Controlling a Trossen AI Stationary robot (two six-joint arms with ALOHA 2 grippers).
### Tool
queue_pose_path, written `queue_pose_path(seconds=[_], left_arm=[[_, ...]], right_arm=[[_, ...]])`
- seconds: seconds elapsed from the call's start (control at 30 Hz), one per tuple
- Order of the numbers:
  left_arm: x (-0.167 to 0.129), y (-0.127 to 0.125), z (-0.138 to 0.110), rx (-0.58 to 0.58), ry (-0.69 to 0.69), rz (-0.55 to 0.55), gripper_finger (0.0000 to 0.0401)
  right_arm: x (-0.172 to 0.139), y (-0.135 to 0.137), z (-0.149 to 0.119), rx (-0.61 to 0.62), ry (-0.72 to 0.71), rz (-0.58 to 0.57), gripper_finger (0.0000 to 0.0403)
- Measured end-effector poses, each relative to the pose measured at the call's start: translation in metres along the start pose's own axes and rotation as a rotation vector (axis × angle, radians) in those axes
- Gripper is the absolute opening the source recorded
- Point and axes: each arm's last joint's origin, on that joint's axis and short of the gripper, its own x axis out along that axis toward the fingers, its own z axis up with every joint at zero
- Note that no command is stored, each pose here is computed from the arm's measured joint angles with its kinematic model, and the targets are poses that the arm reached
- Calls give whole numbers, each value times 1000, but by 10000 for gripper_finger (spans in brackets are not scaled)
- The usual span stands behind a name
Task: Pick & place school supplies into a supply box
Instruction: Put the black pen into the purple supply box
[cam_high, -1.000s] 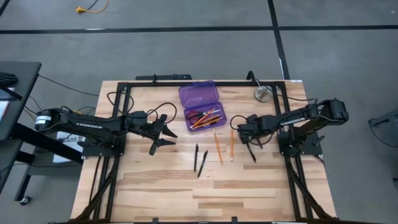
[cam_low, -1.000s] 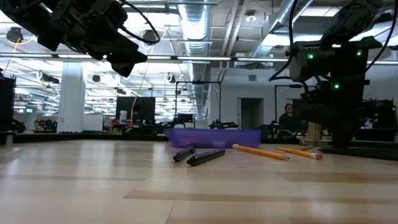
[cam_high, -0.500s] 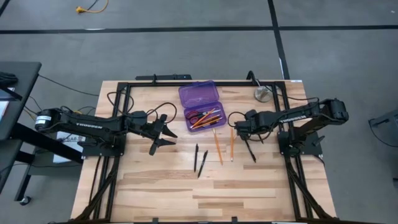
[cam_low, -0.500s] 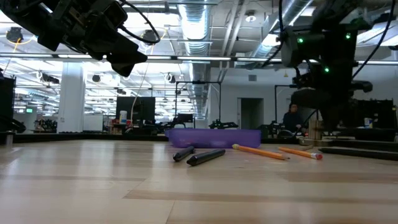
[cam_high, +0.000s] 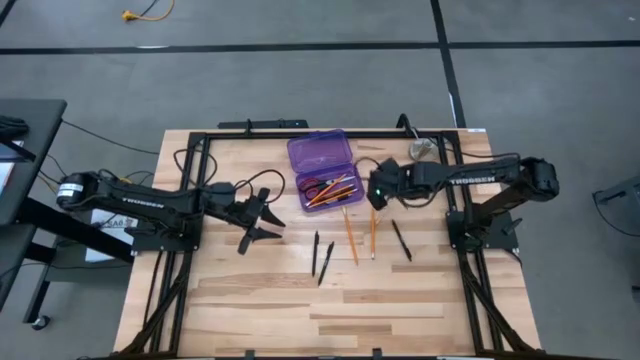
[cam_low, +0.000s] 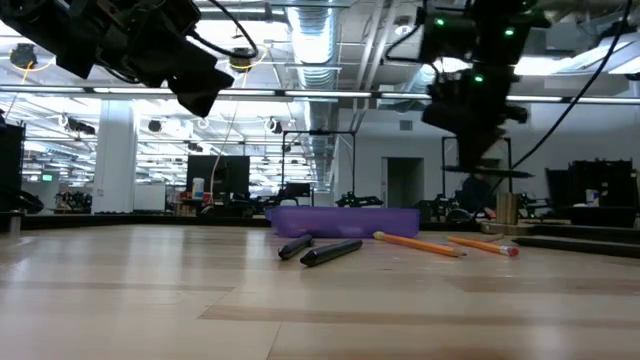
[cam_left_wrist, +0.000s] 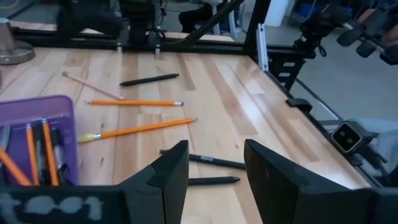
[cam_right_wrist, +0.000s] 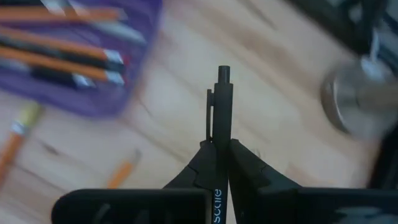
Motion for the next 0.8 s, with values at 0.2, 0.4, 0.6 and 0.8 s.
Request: queue_pose_path(seconds=[0.2, 0.4, 0.6, 0.8], left_arm=[[1, -5, 6, -13, -58, -22, 144], [2, -8, 7, -64, -67, -23, 144], [3, -12, 7, -101, -84, 39, 144], [4, -18, 9, -122, -107, 53, 144]], right_arm=[[0, -6, 41, -36, -139, 140, 9], [1, -12, 69, -66, -278, 285, 9], [19, -6, 85, -145, -266, 311, 8], [43, 27, 112, -353, -211, 294, 9]])
